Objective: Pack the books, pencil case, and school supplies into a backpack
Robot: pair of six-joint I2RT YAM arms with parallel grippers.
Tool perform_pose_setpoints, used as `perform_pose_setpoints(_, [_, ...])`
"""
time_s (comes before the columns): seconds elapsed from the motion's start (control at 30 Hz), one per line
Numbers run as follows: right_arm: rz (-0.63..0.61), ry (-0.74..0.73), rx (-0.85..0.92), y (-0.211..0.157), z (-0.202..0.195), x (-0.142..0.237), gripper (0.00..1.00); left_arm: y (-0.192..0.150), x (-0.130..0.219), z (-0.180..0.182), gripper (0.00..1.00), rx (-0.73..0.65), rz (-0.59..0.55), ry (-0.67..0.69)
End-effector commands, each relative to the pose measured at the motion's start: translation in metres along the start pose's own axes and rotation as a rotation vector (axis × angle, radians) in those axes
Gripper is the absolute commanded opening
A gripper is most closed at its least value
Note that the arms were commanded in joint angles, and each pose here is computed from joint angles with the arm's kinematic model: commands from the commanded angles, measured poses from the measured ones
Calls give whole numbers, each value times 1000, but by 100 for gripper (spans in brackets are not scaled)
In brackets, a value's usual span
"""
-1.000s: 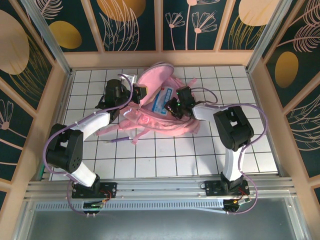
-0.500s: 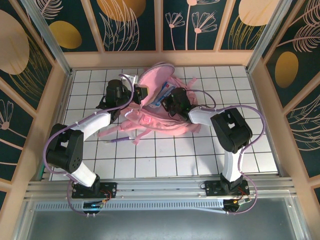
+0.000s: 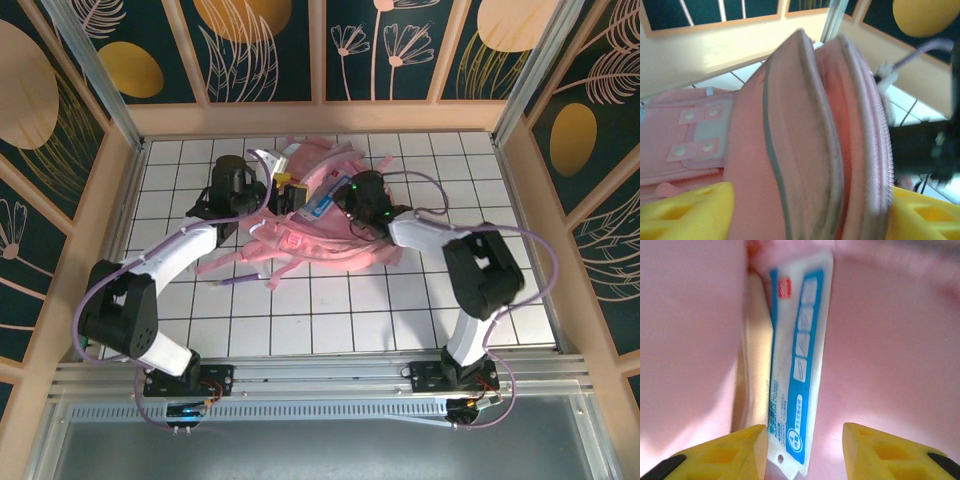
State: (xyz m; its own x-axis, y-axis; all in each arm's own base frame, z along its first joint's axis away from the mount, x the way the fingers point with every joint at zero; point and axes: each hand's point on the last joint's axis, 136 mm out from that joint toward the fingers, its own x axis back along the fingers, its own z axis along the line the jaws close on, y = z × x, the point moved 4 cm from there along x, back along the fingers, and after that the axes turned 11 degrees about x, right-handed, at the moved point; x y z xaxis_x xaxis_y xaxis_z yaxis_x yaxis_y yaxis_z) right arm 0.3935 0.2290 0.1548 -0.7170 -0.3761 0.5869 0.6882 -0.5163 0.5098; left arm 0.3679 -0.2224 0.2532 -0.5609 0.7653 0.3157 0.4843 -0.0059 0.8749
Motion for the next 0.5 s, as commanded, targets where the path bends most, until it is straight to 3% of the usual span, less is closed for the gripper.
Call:
perform_pose_setpoints(0.0, [-51, -116, 163, 23, -28, 45, 46, 5, 29, -16, 82, -213, 62, 3])
perform_pose_setpoints(0.1, [-35, -146, 142, 27, -57, 72, 46, -5, 41, -13, 90, -348, 102, 57])
perform_pose_setpoints(0.13, [-29, -152, 134, 29, -66, 80, 47, -13, 44, -14, 99, -421, 138, 49])
perform_pose_setpoints(0.33, [0, -162, 235, 44, -74, 106, 48, -40, 44, 27, 99, -645, 373, 225])
perform_pose_setpoints(0.47, [63, -106, 244, 45, -68, 105, 49, -75, 35, 58, 98, -773, 592, 234])
